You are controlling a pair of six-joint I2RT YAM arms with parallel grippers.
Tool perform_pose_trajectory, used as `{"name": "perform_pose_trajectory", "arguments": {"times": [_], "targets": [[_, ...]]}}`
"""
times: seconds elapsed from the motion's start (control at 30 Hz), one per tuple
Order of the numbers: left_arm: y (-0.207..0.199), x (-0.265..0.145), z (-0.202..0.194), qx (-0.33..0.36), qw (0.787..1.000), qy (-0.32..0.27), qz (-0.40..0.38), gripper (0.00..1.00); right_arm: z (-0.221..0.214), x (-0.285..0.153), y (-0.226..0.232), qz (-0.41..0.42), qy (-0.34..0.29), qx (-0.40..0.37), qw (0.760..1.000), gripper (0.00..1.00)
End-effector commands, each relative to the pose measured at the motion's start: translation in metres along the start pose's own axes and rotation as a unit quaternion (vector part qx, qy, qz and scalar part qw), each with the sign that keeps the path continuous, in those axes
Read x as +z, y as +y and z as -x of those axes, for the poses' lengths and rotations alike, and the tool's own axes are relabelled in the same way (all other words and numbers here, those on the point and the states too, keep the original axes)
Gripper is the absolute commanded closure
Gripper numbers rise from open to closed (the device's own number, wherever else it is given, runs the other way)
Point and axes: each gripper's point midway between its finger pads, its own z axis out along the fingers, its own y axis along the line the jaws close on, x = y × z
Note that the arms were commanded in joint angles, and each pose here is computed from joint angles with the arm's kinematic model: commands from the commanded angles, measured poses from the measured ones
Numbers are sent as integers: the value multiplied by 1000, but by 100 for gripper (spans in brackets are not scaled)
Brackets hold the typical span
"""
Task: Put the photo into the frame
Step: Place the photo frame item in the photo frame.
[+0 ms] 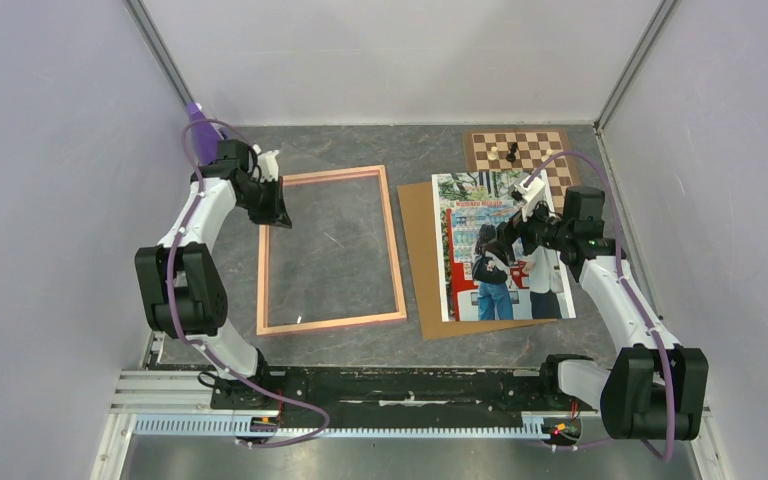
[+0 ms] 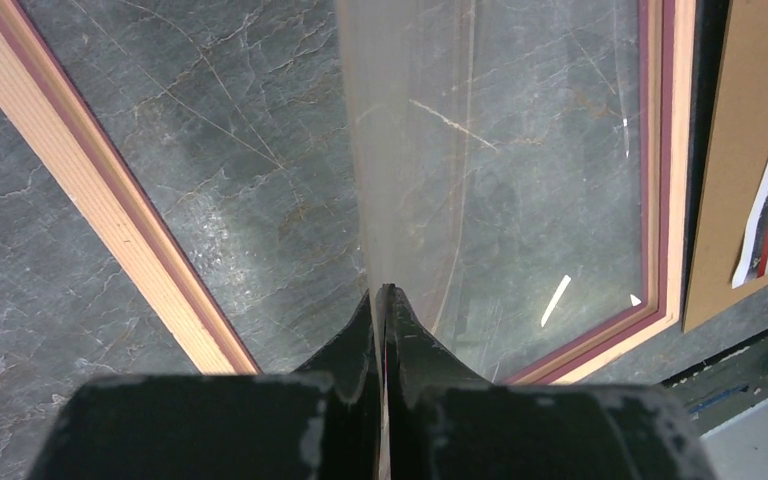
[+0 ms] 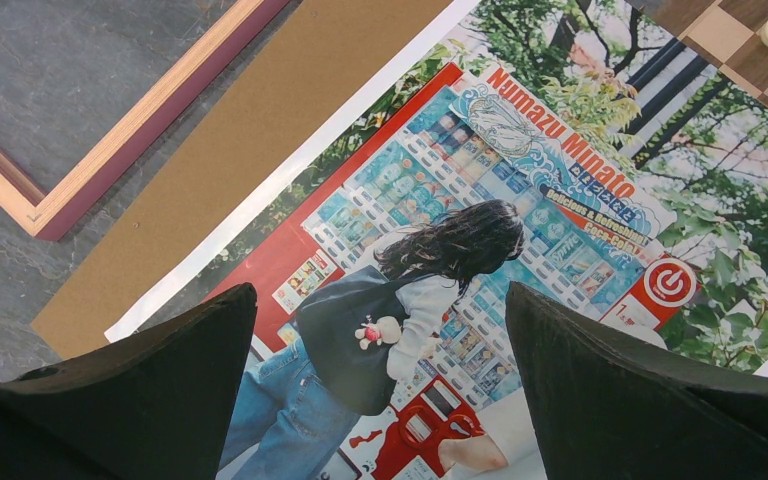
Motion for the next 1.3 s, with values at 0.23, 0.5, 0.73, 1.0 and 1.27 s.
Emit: {"name": "perform_pose_trajectory", "arguments": {"times": [0.23, 0.5, 0.73, 1.0, 1.27], "targets": [[-3, 1, 12, 12, 1000, -22, -9, 98, 2, 0, 0, -3, -5, -13, 1000, 2], [-1, 6, 18, 5, 1000, -26, -10, 98, 2, 0, 0, -2, -5, -13, 1000, 2], [1, 8, 22, 2, 1000, -28, -7, 98, 1, 0, 0, -2, -4, -13, 1000, 2], [2, 9, 24, 5, 1000, -29, -9, 98, 1, 0, 0, -2, -4, -13, 1000, 2], [3, 9, 26, 9, 999, -37, -3, 98, 1, 0, 1, -2, -4, -13, 1000, 2]]}}
